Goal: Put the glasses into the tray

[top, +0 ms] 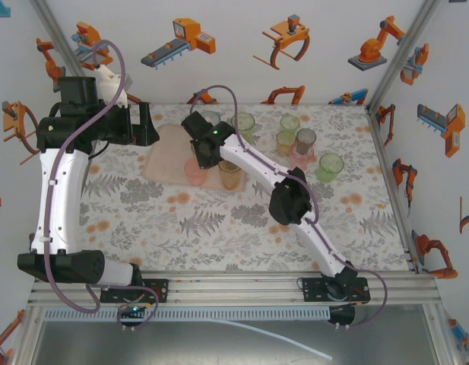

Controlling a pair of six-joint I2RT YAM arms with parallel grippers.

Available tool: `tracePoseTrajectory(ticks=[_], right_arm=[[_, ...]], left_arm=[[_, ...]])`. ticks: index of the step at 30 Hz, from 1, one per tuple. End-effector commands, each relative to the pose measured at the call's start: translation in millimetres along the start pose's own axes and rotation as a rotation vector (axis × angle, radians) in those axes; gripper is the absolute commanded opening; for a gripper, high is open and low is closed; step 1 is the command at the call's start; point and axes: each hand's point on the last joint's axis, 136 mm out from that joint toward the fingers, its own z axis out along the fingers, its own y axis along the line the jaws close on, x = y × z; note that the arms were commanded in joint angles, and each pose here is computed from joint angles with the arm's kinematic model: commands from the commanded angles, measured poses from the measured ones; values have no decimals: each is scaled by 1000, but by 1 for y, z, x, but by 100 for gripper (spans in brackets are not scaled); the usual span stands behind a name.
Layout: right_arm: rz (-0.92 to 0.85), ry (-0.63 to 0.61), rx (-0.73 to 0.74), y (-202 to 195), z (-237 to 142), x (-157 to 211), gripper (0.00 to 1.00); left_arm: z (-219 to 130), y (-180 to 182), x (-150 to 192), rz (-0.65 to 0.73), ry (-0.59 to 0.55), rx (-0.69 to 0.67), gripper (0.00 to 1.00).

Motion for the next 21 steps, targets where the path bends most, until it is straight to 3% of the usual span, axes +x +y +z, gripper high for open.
tracePoseTrajectory(ticks=[1,4,11,21], right_arm=[[14,16,5,-3,-2,2,6],[13,4,8,-4,-6,-2,8],[12,-15,9,-4,-12,-8,25],[19,-42,-4,-2,-23,-17,30]], left_arm=[[-9,-3,-4,-6,-34,12,97],[-8,-3,-5,-6,-33,14,97],[-8,-2,-4,-10,-31,15,97],[-9,-3,-4,-7,-34,16,97]])
